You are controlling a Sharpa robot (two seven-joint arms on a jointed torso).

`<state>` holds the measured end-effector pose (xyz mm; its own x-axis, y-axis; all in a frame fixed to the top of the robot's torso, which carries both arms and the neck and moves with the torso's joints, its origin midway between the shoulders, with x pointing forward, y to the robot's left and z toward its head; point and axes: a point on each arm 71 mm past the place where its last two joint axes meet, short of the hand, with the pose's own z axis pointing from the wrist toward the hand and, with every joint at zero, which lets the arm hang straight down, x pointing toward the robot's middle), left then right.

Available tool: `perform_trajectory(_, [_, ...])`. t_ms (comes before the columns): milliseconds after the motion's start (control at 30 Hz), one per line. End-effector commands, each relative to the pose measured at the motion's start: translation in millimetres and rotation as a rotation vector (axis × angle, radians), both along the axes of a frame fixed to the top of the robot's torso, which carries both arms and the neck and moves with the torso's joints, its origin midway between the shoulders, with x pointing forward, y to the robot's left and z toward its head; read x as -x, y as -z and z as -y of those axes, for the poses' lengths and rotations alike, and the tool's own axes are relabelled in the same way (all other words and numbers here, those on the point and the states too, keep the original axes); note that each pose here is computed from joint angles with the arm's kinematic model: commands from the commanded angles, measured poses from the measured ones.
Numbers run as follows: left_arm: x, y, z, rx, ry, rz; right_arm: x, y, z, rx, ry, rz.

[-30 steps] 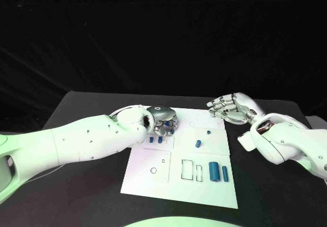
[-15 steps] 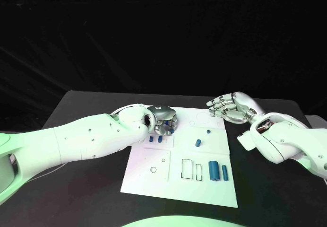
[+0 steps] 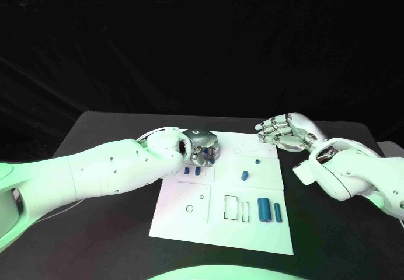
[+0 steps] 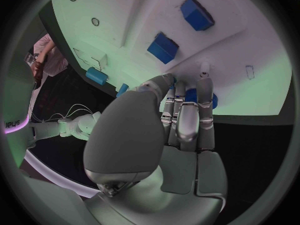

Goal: Assemble the parts on the task board

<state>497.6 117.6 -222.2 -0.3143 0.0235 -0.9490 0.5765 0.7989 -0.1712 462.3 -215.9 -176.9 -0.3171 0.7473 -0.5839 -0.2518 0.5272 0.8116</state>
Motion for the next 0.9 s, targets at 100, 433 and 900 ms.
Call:
perform_trajectory(100, [2.0, 5.0, 1.3, -0.020, 0.007, -0.035, 0.9, 0.0, -2.0, 0.005, -0.019, 0.006])
perform_trajectory(433, [2.5, 4.6, 2.7, -0.007, 0.014, -0.040, 0.9, 0.1, -2.3, 0.005, -0.019, 0.004])
perform_trajectory(900, [0.6, 0.4, -2.1, 0.041, -0.007, -0.022, 0.3, 0.6, -1.4, 0.007, -0.016, 0.001])
